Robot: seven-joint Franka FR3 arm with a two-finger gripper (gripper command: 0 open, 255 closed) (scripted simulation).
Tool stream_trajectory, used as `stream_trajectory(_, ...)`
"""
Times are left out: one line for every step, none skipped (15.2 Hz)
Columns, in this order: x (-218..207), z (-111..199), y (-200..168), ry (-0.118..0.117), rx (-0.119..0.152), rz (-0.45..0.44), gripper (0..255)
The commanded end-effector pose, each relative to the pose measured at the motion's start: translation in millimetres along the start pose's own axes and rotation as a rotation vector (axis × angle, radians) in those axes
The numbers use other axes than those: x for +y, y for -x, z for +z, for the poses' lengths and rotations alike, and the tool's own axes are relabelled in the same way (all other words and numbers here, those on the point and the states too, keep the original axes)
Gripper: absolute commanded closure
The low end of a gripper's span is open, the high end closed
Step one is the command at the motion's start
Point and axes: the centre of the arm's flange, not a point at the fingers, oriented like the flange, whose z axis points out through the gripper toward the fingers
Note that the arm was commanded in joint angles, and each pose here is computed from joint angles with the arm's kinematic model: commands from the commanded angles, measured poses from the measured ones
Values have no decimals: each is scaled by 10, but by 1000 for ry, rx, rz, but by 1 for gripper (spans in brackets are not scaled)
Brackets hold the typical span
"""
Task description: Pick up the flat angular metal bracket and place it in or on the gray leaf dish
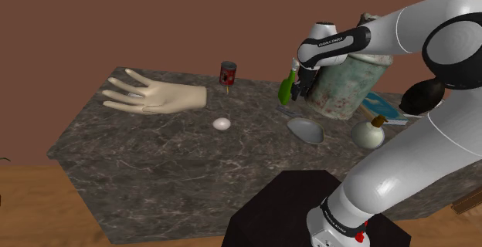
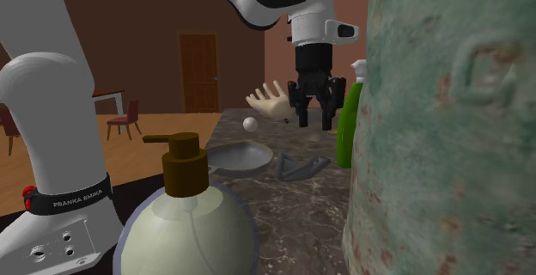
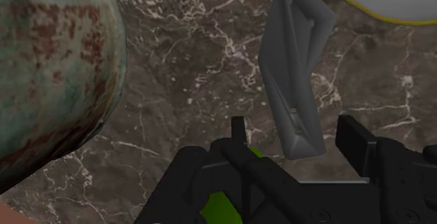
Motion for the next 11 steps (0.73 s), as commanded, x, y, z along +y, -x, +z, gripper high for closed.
stream_trajectory(22, 198, 39, -38, 1, -29, 0)
stream_trajectory(38, 328, 62, -62, 1, -47, 0)
stream_trajectory(51, 458, 84, -87, 1, -64, 0)
stream_trajectory(62, 589, 106, -111, 2, -82, 0)
stream_trajectory(63, 609, 109, -115, 2, -85, 0)
stream_trajectory(57, 661, 110, -115, 2, -85, 0)
stream_trajectory(51, 714, 110, -115, 2, -85, 0)
stream_trajectory(45, 766, 110, -115, 2, -85, 0)
stream_trajectory(39, 818, 110, -115, 2, -85, 0)
stream_trajectory(33, 871, 110, -115, 2, -85, 0)
stream_trajectory(27, 923, 110, -115, 2, -85, 0)
